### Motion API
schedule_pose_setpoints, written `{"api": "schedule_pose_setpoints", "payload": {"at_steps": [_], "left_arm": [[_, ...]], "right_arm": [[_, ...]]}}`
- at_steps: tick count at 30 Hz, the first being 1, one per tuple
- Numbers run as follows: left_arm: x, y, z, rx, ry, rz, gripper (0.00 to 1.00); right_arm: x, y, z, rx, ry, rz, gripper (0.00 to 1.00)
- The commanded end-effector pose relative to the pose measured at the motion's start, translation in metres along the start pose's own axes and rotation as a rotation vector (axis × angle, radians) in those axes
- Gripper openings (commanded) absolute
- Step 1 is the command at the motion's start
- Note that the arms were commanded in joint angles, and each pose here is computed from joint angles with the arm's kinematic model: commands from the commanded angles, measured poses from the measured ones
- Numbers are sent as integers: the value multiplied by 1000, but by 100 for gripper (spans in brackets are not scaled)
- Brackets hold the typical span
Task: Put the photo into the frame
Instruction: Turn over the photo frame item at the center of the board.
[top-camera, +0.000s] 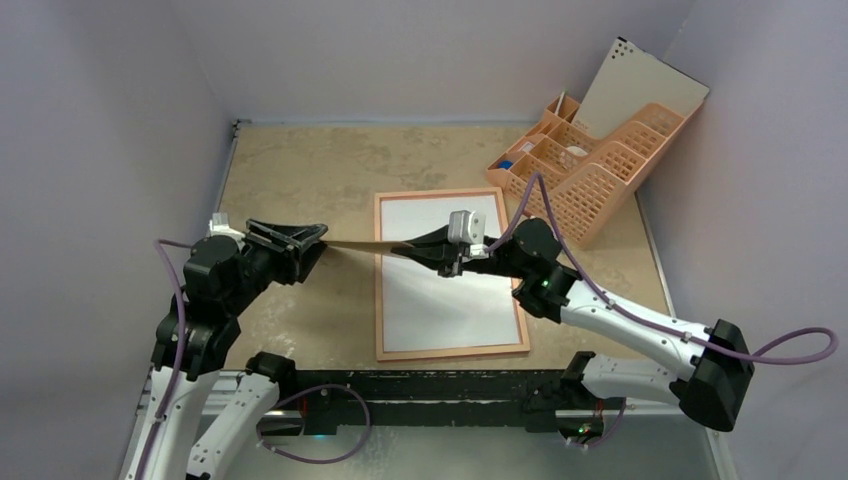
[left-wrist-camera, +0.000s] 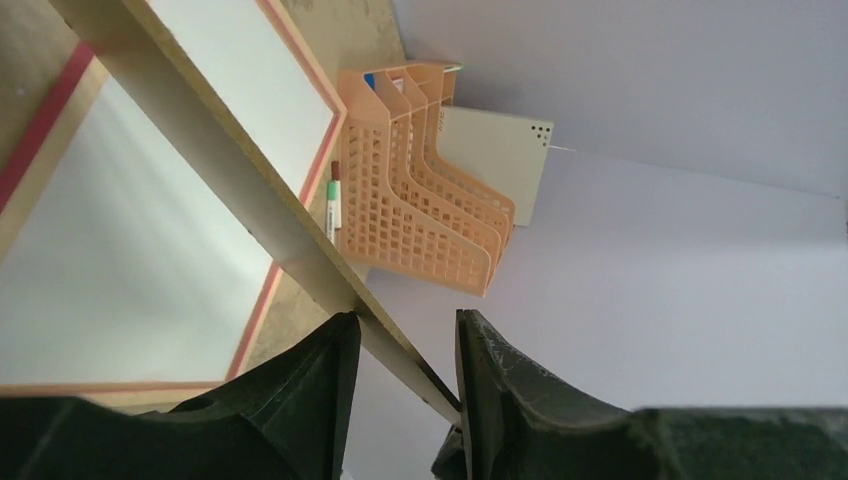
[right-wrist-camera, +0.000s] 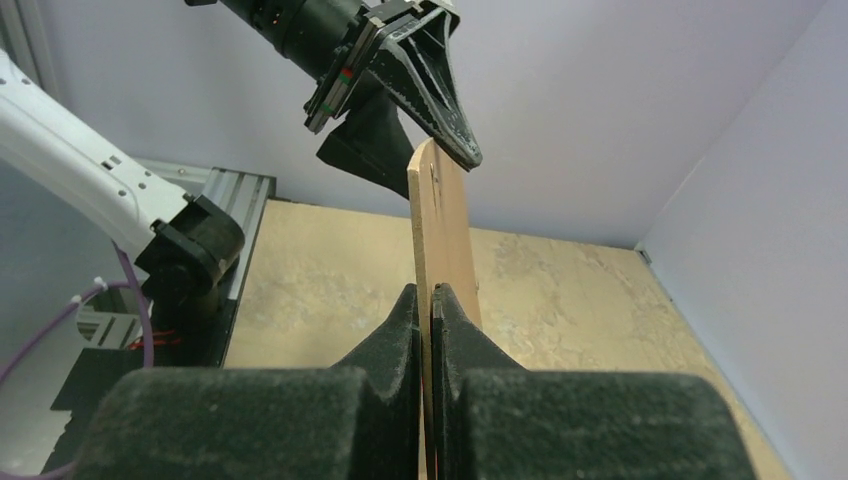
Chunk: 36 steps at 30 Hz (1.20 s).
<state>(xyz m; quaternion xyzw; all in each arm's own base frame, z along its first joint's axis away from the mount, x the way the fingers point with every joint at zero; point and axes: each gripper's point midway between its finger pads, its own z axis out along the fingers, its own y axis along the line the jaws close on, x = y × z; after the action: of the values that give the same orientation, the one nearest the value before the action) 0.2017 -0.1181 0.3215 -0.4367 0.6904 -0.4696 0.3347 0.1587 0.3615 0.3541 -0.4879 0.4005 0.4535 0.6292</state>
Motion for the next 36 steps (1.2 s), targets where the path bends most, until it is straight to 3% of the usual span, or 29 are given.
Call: {"api": "schedule_pose_setpoints", "payload": {"at_steps": [1, 7, 10, 16, 18, 21, 22, 25, 29, 32, 36], "left_arm": [[23, 45, 2, -168, 120, -108, 47], [22, 56, -9, -227, 94, -181, 68], [20, 69, -9, -268, 75, -204, 68], [14, 69, -8, -255, 34, -239, 40], [12, 67, -8, -252, 27, -235, 25], [11, 64, -5, -243, 24, -223, 4], [10, 63, -4, -237, 23, -218, 0], [5, 50, -1, -199, 0, -181, 0], [-12, 17, 4, -125, -71, -69, 0], [-23, -12, 13, -65, -108, 45, 0], [-31, -62, 28, 80, -133, 244, 0]], "right_arm": [[-13, 24, -4, -103, -35, 39, 0], [-8, 34, -4, -157, -23, 27, 0], [-5, 40, -4, -193, -15, 24, 0], [3, 42, -4, -203, 17, 29, 0], [5, 41, -4, -194, 24, 33, 1], [8, 39, -4, -180, 32, 39, 13], [7, 38, -4, -175, 32, 39, 23], [5, 35, -6, -147, 25, 35, 46], [-1, 34, -10, -136, 27, 36, 70], [-9, 38, -10, -165, 26, 42, 77], [-26, 48, -13, -218, -11, 55, 80]]}}
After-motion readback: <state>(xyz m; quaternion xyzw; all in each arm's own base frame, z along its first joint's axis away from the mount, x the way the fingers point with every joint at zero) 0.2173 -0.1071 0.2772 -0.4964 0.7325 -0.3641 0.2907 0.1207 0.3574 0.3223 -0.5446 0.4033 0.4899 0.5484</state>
